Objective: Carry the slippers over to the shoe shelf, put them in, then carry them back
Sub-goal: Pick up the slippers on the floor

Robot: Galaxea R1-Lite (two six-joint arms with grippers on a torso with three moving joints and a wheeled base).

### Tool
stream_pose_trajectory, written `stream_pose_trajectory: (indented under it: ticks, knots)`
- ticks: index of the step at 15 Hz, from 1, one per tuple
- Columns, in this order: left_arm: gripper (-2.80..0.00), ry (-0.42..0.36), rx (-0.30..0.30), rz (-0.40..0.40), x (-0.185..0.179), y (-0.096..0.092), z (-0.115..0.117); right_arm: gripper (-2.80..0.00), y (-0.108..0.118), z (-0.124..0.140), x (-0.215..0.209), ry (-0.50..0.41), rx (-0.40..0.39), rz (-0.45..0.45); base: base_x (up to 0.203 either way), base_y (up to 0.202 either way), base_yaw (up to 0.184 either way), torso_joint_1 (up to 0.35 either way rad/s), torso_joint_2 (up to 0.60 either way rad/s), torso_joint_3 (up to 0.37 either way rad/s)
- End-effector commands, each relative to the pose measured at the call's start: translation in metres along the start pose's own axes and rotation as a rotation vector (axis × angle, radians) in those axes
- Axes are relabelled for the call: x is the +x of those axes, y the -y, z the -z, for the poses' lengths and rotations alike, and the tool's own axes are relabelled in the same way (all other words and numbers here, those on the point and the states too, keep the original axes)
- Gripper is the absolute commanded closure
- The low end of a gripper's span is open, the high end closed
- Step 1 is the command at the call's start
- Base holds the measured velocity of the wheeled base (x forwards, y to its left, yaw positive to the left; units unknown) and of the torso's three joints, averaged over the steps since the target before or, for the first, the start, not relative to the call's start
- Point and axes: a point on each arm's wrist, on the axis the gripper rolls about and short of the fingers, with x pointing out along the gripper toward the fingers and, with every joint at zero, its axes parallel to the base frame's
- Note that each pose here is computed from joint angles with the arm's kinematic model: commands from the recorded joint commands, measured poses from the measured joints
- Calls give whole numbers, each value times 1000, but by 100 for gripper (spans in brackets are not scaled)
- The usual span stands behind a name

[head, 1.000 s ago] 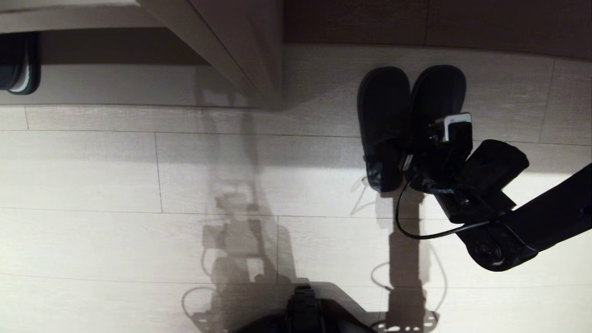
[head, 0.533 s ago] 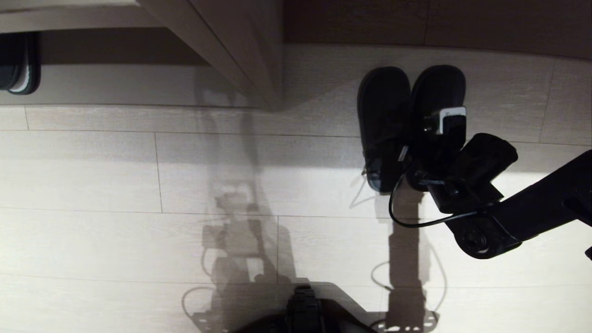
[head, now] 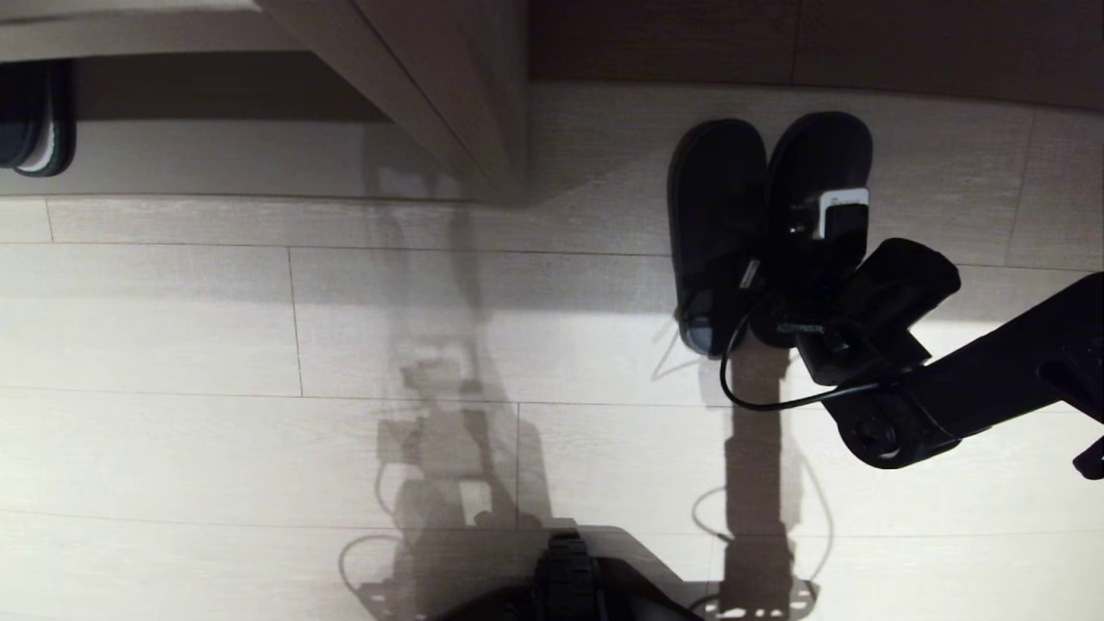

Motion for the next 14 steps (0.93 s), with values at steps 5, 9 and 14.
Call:
stream_pose_trajectory:
  ticks: [5,9,14]
  knots:
    - [0,1,-1,0,0,0,0,0,9,5,2,-4,-4,21,0,0,0,0,0,0]
    - [0,1,-1,0,0,0,0,0,20,-10,-3,8,-10,47,0,0,0,0,0,0]
    - [0,2,-1,0,0,0,0,0,45,-79,-59,-33,-22,31,0,0,0,0,0,0]
